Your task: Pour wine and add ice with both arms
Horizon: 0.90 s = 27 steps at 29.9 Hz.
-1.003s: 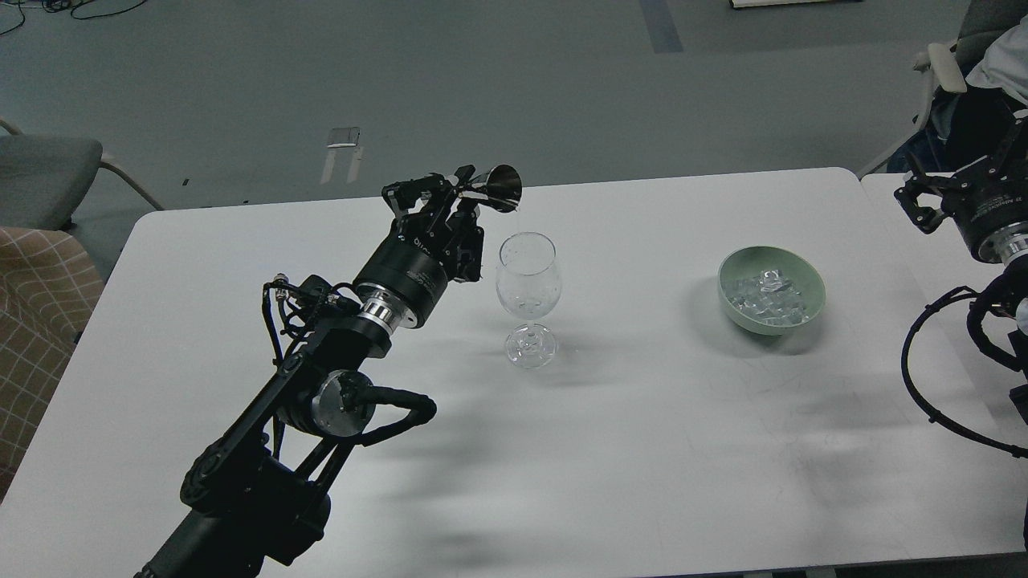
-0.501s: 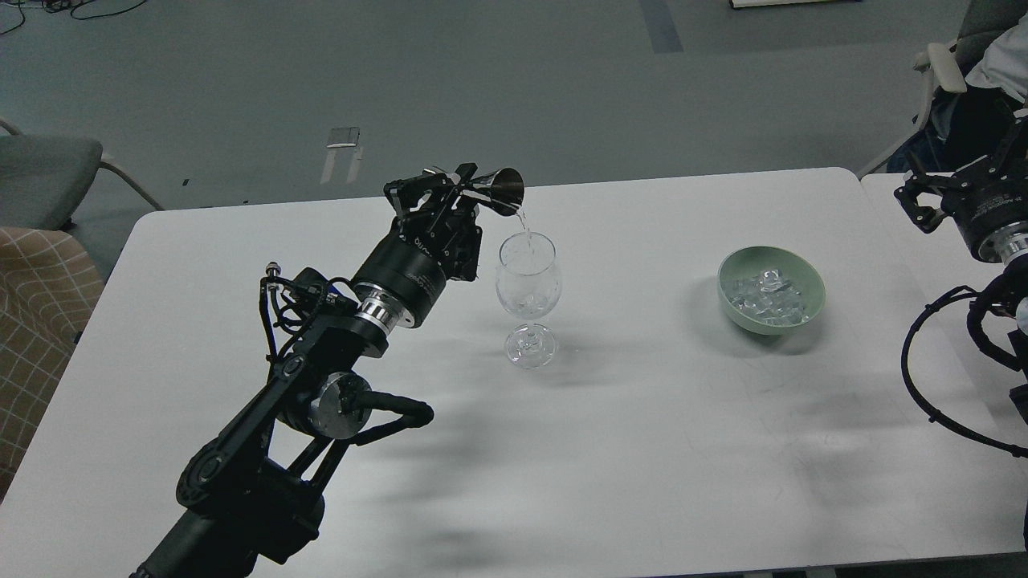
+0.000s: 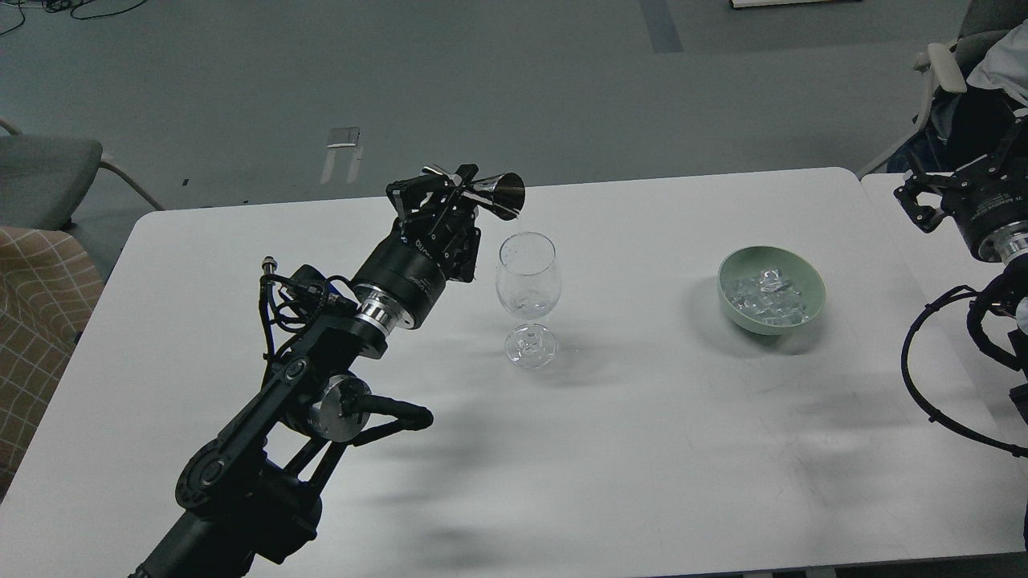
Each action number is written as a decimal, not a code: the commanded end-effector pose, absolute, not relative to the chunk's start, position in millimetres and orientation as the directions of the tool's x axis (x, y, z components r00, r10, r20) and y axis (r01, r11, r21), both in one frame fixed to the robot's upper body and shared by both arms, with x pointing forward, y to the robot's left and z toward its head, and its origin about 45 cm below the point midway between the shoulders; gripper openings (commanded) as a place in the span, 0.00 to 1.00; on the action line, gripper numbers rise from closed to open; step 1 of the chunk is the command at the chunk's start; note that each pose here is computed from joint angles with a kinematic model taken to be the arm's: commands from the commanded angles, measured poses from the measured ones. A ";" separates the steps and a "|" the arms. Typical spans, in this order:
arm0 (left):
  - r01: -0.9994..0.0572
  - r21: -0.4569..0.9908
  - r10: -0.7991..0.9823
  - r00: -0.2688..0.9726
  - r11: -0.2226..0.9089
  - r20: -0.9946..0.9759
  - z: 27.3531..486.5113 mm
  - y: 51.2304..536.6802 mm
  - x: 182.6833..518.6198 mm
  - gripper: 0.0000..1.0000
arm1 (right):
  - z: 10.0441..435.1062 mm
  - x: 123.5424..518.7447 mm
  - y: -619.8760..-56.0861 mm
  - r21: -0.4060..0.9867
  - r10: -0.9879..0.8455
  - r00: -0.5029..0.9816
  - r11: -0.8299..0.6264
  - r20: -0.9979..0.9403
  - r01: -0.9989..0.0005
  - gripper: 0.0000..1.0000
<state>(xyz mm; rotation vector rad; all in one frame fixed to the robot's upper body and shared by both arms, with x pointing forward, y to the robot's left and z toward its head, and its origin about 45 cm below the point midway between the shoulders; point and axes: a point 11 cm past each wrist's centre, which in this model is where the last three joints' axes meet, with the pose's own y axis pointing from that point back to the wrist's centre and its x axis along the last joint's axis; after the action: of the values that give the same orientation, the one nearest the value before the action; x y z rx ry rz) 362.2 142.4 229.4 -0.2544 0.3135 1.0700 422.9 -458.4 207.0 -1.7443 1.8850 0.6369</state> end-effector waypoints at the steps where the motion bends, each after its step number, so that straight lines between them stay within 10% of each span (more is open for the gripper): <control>1: -0.887 -0.053 0.820 0.446 0.459 -0.359 229.0 142.9 361.8 0.02 | 207.0 422.9 -458.3 0.009 -0.768 -0.063 0.074 -0.637 -0.997 1.00; 27: -0.863 -0.061 0.841 0.502 0.501 -0.203 223.7 138.9 356.8 0.02 | 208.9 423.2 -457.9 0.003 -0.770 -0.057 0.072 -0.636 -0.997 1.00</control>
<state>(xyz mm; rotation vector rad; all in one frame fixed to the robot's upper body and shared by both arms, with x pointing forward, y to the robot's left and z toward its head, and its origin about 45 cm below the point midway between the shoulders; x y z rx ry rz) 355.8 138.0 225.1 -0.1658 0.1529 1.0307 422.6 -458.8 207.6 -1.7453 1.8844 0.6330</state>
